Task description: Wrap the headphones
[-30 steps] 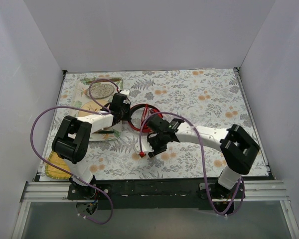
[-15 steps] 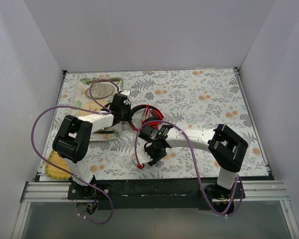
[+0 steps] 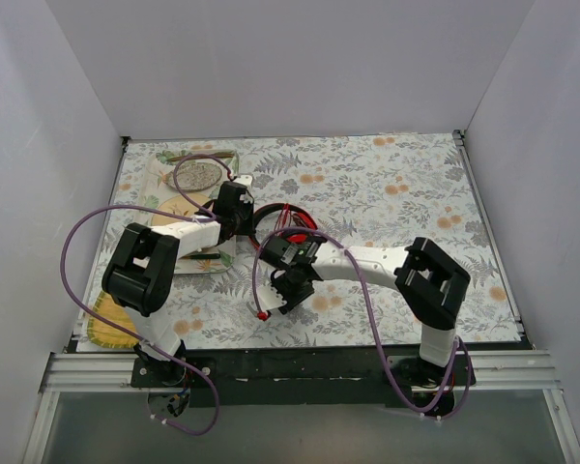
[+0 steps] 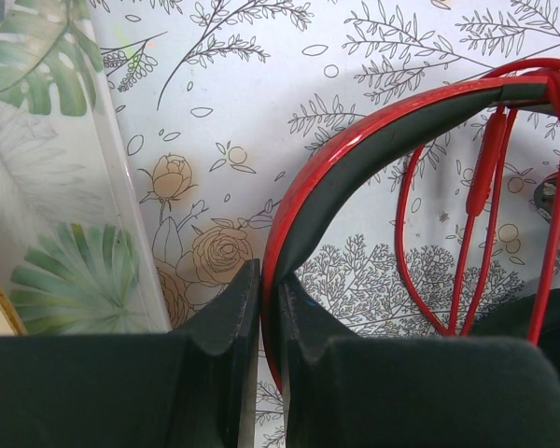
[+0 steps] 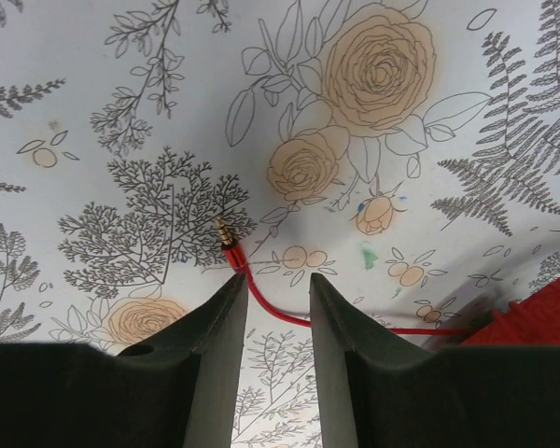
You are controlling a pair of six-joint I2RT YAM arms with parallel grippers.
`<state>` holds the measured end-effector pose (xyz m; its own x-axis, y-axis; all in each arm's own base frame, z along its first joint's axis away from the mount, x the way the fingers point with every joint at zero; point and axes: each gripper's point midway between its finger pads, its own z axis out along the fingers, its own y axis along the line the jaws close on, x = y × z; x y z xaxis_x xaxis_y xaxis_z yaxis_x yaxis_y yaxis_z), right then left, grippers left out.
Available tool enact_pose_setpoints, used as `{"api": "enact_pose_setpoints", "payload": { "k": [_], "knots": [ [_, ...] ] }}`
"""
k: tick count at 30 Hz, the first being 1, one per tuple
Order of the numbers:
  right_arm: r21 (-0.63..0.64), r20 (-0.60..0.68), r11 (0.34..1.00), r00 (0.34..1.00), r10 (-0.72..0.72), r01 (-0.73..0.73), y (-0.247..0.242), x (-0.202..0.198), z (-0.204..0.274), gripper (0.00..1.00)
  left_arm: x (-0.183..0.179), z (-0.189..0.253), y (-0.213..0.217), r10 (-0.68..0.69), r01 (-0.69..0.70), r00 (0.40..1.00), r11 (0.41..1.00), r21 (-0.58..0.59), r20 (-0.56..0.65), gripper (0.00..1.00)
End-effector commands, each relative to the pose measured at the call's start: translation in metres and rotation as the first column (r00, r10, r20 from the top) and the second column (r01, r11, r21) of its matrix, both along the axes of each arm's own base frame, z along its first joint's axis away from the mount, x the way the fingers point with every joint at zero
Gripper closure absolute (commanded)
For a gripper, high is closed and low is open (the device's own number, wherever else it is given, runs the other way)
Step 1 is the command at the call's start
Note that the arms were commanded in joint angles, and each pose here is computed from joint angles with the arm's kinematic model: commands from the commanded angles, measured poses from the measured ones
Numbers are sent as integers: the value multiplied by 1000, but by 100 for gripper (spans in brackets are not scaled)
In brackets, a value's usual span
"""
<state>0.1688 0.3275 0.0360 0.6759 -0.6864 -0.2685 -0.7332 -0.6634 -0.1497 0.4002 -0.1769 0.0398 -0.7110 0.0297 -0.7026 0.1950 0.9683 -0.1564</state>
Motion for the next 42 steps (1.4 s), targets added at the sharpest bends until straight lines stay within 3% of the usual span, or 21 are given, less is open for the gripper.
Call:
{"api": "enact_pose_setpoints", "payload": {
  "k": [1,24,27,31,32,37,42],
  "knots": [
    [-25,21,998,998,61,-61,5,5,6,59,9,12,-7,-13,13,999,1000,-26,32,100],
    [-136,-75,989,996,48,-58,-18,-13,-34,60,10,6,-16,-55,56,998,997,-45,10,100],
    [-121,-98,991,994,47,-59,-14,-16,-35,69,11,5,-16,-58,59,998,998,-38,6,100],
    [-121,-109,992,994,33,-46,-15,-20,-37,97,11,4,-16,-58,58,998,998,-36,1,100],
    [-118,-111,992,993,31,-44,-15,-21,-37,99,10,2,-16,-60,59,998,998,-35,-4,100],
    [16,-142,1000,990,-20,23,10,-29,-14,99,9,7,-15,-62,62,998,997,-35,8,100],
    [327,-210,939,977,-35,104,69,-34,42,99,6,5,-12,-66,66,998,997,-26,16,100]
  ]
}}
